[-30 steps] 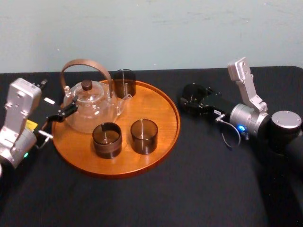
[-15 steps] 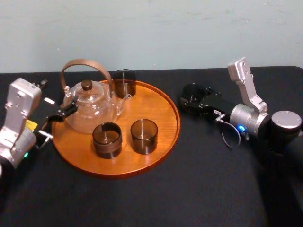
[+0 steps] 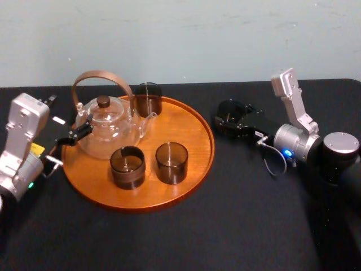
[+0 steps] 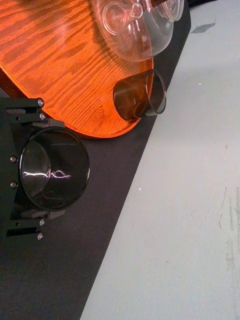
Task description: Pick up the glass from the table and place it on the tray.
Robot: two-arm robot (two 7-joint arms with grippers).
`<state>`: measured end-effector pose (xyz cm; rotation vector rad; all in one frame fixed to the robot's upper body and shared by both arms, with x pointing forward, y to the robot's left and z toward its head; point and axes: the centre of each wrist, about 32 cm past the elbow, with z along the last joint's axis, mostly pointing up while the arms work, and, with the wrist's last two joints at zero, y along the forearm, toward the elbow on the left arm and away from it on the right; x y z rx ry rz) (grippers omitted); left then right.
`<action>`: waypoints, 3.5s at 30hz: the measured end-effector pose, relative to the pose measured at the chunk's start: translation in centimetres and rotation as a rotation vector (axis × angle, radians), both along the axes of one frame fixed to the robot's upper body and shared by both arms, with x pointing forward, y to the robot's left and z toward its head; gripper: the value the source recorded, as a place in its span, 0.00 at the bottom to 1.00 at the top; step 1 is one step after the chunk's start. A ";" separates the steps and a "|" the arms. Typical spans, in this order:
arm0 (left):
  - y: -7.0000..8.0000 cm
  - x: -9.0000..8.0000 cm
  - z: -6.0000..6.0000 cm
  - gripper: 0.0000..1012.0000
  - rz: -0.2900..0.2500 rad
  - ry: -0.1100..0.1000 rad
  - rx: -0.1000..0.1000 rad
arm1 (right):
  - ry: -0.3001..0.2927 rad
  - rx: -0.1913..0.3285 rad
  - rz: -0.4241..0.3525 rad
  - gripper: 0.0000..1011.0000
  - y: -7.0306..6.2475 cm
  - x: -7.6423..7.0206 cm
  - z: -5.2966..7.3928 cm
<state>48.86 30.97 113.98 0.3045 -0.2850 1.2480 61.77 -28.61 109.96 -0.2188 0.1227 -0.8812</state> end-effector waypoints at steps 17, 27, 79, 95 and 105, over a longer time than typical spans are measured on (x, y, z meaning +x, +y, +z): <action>0.0 0.0 0.0 0.99 0.000 0.000 0.000 | 0.000 0.000 0.000 0.90 0.0 0.0 0.0; 0.0 0.0 0.0 0.99 0.000 0.000 0.000 | 0.000 0.000 0.000 0.90 0.0 0.0 0.0; 0.0 0.0 0.0 0.99 0.000 0.000 0.000 | -0.048 0.059 0.179 0.90 4.5 2.3 1.3; 0.0 0.0 0.0 0.99 0.000 0.000 0.000 | -0.045 0.061 0.177 0.90 4.5 2.3 1.3; 0.0 0.0 0.0 0.99 0.000 0.000 0.000 | -0.045 0.061 0.177 0.90 4.5 2.3 1.3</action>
